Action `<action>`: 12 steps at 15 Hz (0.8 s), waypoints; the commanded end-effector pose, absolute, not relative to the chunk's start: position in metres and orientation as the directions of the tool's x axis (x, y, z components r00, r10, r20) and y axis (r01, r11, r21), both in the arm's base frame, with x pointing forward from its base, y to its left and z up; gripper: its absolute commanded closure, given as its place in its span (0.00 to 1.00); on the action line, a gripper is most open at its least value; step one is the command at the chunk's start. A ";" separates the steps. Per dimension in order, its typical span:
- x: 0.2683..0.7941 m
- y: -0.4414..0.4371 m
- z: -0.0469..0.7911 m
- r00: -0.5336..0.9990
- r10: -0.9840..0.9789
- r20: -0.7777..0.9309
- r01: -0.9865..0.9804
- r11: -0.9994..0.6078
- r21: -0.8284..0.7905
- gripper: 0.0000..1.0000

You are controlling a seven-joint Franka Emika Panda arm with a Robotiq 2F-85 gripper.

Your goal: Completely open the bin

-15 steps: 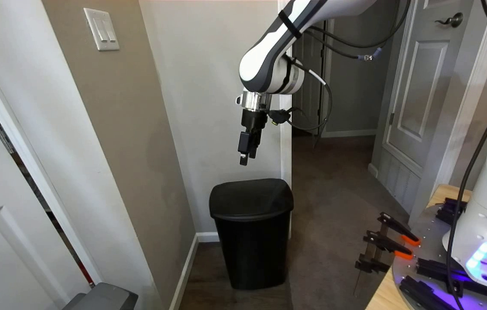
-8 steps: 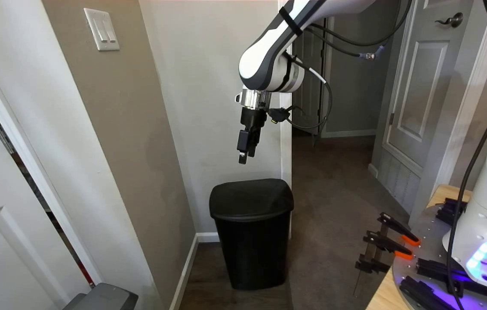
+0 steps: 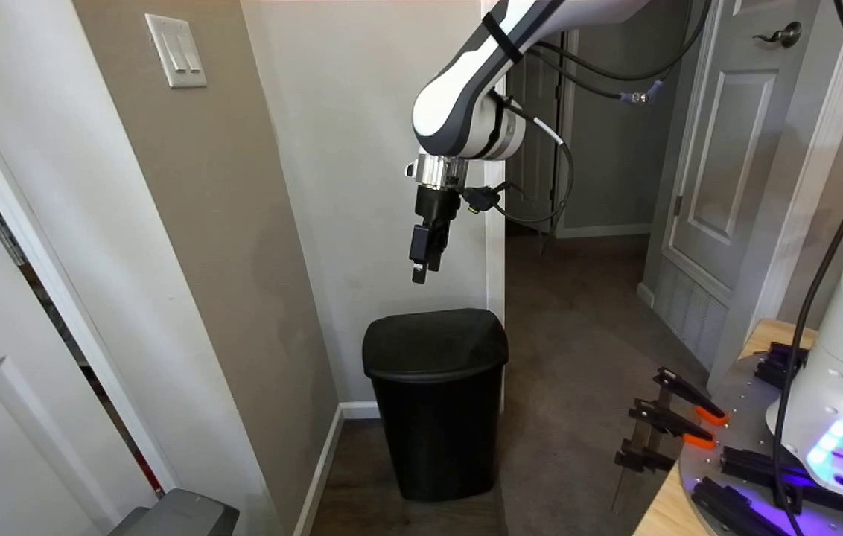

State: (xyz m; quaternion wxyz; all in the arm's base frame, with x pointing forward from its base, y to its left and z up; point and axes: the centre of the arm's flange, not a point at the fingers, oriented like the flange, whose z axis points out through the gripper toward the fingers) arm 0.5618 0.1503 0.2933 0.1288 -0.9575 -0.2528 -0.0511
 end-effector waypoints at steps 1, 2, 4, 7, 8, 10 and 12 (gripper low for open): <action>0.606 0.154 0.287 0.827 0.540 0.155 0.562 -0.806 -0.186 0.00; 0.621 0.156 0.284 0.809 0.567 0.157 0.587 -0.792 -0.168 0.00; 0.653 0.164 0.272 0.774 0.613 0.160 0.632 -0.762 -0.138 0.00; 0.681 0.178 0.247 0.719 0.683 0.129 0.694 -0.714 -0.095 0.00; 0.687 0.182 0.238 0.698 0.707 0.114 0.716 -0.694 -0.079 0.00; 0.696 0.189 0.219 0.658 0.749 0.079 0.752 -0.658 -0.030 0.00; 0.700 0.195 0.202 0.624 0.780 0.052 0.781 -0.625 0.005 0.00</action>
